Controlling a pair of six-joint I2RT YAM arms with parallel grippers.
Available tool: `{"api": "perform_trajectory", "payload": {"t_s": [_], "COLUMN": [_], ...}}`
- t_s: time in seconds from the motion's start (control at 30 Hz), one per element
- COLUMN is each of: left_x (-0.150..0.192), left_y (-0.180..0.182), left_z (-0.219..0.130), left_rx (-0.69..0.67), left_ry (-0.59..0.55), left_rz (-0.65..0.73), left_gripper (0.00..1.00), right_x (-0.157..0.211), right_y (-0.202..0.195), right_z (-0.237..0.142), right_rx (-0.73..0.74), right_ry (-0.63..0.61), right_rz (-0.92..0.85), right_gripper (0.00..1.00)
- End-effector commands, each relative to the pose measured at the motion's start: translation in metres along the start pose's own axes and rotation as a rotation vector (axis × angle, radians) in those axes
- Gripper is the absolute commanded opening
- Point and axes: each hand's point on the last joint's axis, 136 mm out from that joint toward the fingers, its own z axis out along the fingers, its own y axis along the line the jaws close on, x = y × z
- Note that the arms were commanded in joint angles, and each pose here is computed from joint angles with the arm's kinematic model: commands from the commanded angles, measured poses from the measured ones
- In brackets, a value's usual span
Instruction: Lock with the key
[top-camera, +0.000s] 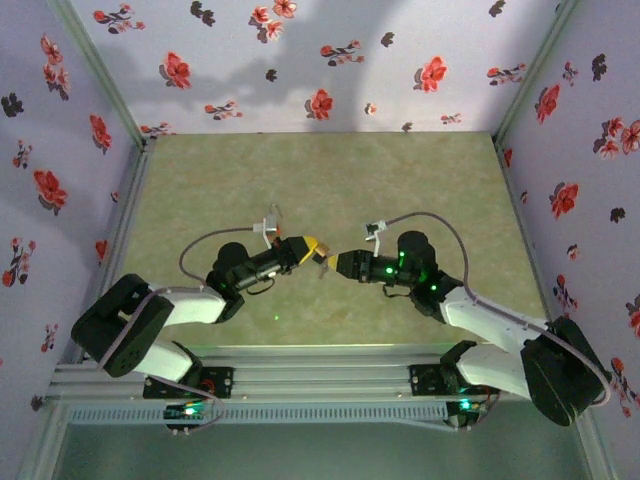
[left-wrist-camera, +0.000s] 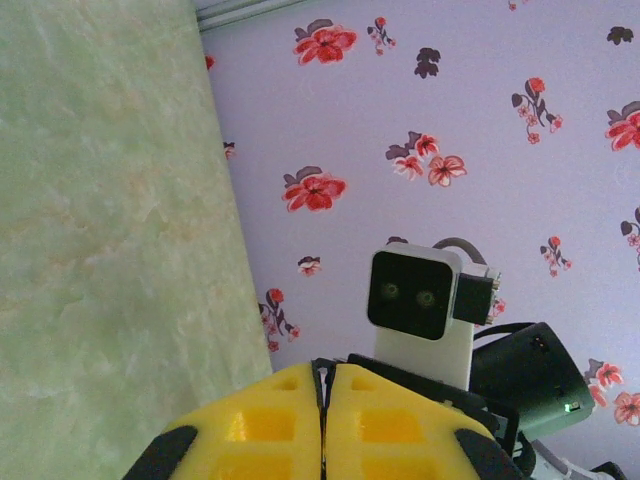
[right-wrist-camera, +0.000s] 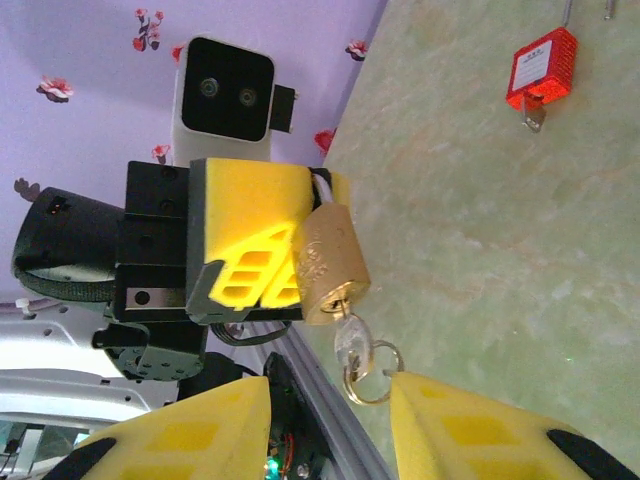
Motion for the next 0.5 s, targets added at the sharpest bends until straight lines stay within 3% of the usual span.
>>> {"api": "perform_trajectory", "payload": {"t_s": [0.0,0.47], "left_x": [-0.0103,-0.0058], "left_y": [-0.0165,-0.0111], "left_z": [0.0012,-0.0012], "left_rx": [0.058,0.047], "left_ry": [-0.035,-0.028], "left_rz": [0.005,-0.017], "left_gripper": [0.00,0.00], "right_x": [-0.0081,-0.0159], "right_y": [0.0037,0.0074], "right_z": [0.0005,0.0050], "right_rx": [-0.013,-0.027], "right_ry": [-0.039,-0.053], "right_rz": [-0.020,-0.032], "right_gripper": [0.35,0.27]}}
